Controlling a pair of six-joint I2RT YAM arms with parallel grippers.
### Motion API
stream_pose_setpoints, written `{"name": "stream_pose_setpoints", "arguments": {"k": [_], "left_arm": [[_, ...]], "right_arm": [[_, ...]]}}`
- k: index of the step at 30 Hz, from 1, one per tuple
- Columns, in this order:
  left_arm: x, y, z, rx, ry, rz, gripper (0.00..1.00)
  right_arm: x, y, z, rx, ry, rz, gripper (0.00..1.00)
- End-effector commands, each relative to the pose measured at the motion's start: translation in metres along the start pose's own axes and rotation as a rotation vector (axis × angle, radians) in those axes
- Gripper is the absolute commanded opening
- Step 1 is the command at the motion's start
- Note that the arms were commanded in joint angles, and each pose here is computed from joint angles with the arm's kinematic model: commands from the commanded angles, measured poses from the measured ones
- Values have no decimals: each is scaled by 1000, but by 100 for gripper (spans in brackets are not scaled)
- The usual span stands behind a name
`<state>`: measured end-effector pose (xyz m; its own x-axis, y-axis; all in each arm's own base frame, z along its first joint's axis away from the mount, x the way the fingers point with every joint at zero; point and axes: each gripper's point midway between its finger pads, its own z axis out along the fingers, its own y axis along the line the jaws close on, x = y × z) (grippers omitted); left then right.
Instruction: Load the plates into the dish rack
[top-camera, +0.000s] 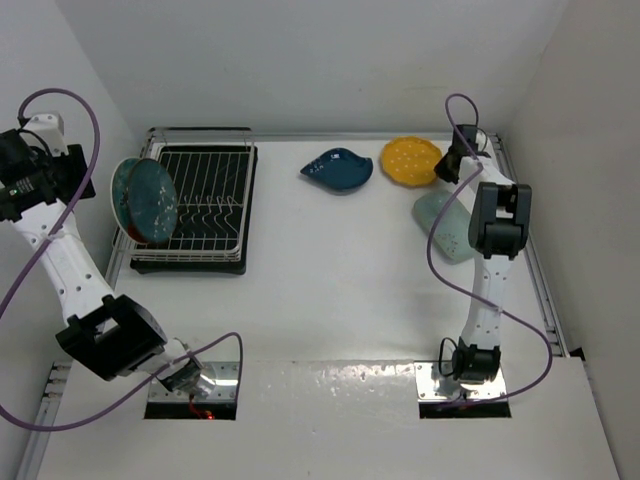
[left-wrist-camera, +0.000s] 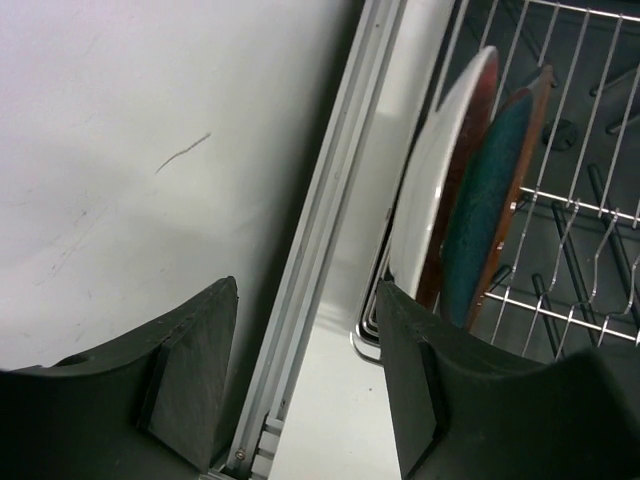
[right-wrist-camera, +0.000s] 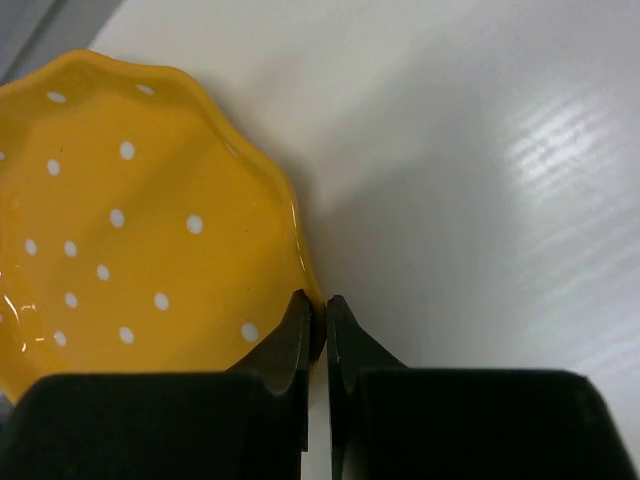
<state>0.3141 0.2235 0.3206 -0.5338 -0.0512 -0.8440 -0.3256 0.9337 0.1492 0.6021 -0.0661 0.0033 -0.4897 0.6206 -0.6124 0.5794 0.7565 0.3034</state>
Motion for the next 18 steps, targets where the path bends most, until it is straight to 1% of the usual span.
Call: {"name": "stream_pose_setpoints", "arguments": {"k": [1, 2, 4, 5, 6, 8, 9, 10, 11, 12, 13, 14, 15, 16, 17, 18], "left_arm": [[-22, -20, -6, 60, -54, 56, 62], [-21, -25, -8, 75, -45, 85, 62], [-27, -43, -7, 122, -48, 137, 62], [-30, -51, -10, 140, -51, 164, 62], [-35, -66, -12, 182, -51, 219, 62], [-43, -83, -19, 225, -61, 282, 64], [-41, -93, -20, 257, -43, 329, 65], [-53, -114, -28, 316, -81, 370, 67], [-58, -126, -34, 350, -98, 394, 68], [-60, -137, -37, 389, -106, 404, 69], [-64, -163, -46, 480, -134, 416, 70], [-67, -177, -50, 533, -149, 411, 71], [-65, -200, -51, 614, -145, 405, 71], [-64, -223, -59, 721, -162, 410, 71], [-62, -237, -62, 778, -162, 409, 73], [-57, -251, -59, 829, -147, 415, 73]], "right_arm": [[-55, 37, -53, -160, -135, -7, 0], [-65, 42, -61, -186, -161, -3, 0], [-98, 69, -104, -315, -264, 12, 0], [-93, 69, -111, -322, -254, 15, 0], [-126, 90, -156, -417, -363, 25, 0], [-126, 98, -175, -471, -404, 34, 0], [-138, 104, -204, -507, -452, 31, 0], [-139, 115, -230, -545, -488, 8, 0], [-126, 113, -228, -548, -485, -8, 0], [-131, 117, -254, -573, -527, -37, 0], [-116, 125, -271, -601, -526, -67, 0], [-110, 123, -284, -609, -553, -118, 0], [-96, 134, -294, -641, -544, -146, 0], [-71, 140, -296, -678, -507, -184, 0], [-55, 148, -320, -739, -502, -226, 0], [-33, 151, -320, -781, -450, -257, 0]]}}
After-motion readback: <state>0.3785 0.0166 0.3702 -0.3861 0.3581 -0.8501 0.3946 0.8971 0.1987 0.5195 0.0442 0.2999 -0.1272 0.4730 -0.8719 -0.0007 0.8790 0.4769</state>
